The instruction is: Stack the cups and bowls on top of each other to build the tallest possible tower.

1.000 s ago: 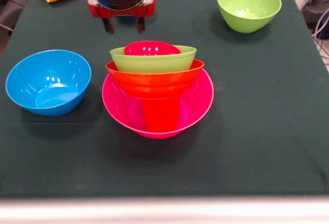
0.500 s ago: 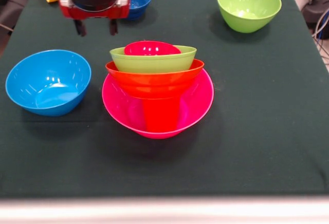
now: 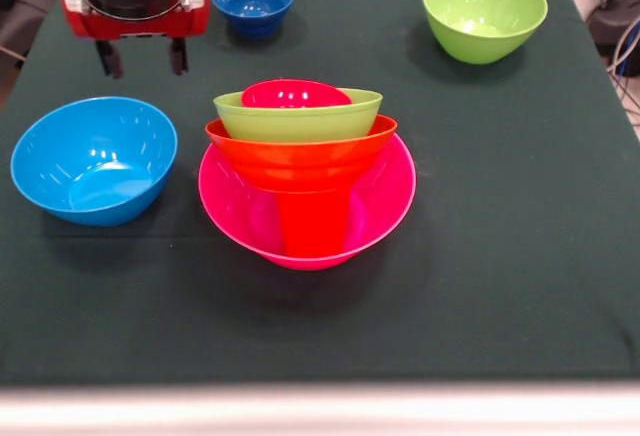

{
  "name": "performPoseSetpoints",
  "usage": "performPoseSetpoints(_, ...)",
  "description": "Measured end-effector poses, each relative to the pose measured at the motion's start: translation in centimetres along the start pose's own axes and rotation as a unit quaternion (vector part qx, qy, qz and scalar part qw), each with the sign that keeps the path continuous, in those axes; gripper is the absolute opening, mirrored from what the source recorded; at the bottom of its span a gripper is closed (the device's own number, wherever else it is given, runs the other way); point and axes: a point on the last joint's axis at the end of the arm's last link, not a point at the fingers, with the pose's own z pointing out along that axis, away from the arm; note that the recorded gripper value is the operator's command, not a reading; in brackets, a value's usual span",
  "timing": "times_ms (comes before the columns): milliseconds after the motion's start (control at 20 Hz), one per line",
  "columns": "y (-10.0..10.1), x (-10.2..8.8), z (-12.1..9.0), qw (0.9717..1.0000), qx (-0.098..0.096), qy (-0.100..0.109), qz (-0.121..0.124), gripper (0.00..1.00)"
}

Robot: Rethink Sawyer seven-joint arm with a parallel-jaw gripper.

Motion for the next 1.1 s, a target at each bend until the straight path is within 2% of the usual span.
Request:
performPoseSetpoints(300, 0.3, 1.1, -0.2, 0.9999, -0.012, 0.007, -0.002, 1.0)
performPoseSetpoints(350, 0.8, 2.3, -0.4, 0.9996, -0.022, 0.014, -0.005, 1.0)
performPoseSetpoints(450, 1.2, 3.1, -0.7, 0.9994, -0.03, 0.019, -0.007, 1.0)
performPoseSetpoints(500, 2.0, 4.8, -1.4, 0.9987, -0.044, 0.026, -0.011, 1.0)
performPoseSetpoints(650, 2.7, 6.3, -1.9, 0.9981, -0.054, 0.028, -0.013, 1.0)
performPoseSetpoints(700, 3.5, 8.4, -2.6, 0.9975, -0.064, 0.025, -0.014, 1.0)
performPoseSetpoints(750, 3.8, 9.4, -2.8, 0.9974, -0.068, 0.022, -0.014, 1.0)
performPoseSetpoints(850, 4.0, 10.2, -3.0, 0.9973, -0.069, 0.018, -0.014, 1.0)
performPoseSetpoints(1000, 4.8, 13.7, -2.9, 0.9973, -0.073, -0.008, -0.009, 1.0)
performPoseSetpoints(1100, 5.0, 14.7, -2.6, 0.9972, -0.073, -0.016, -0.007, 1.0)
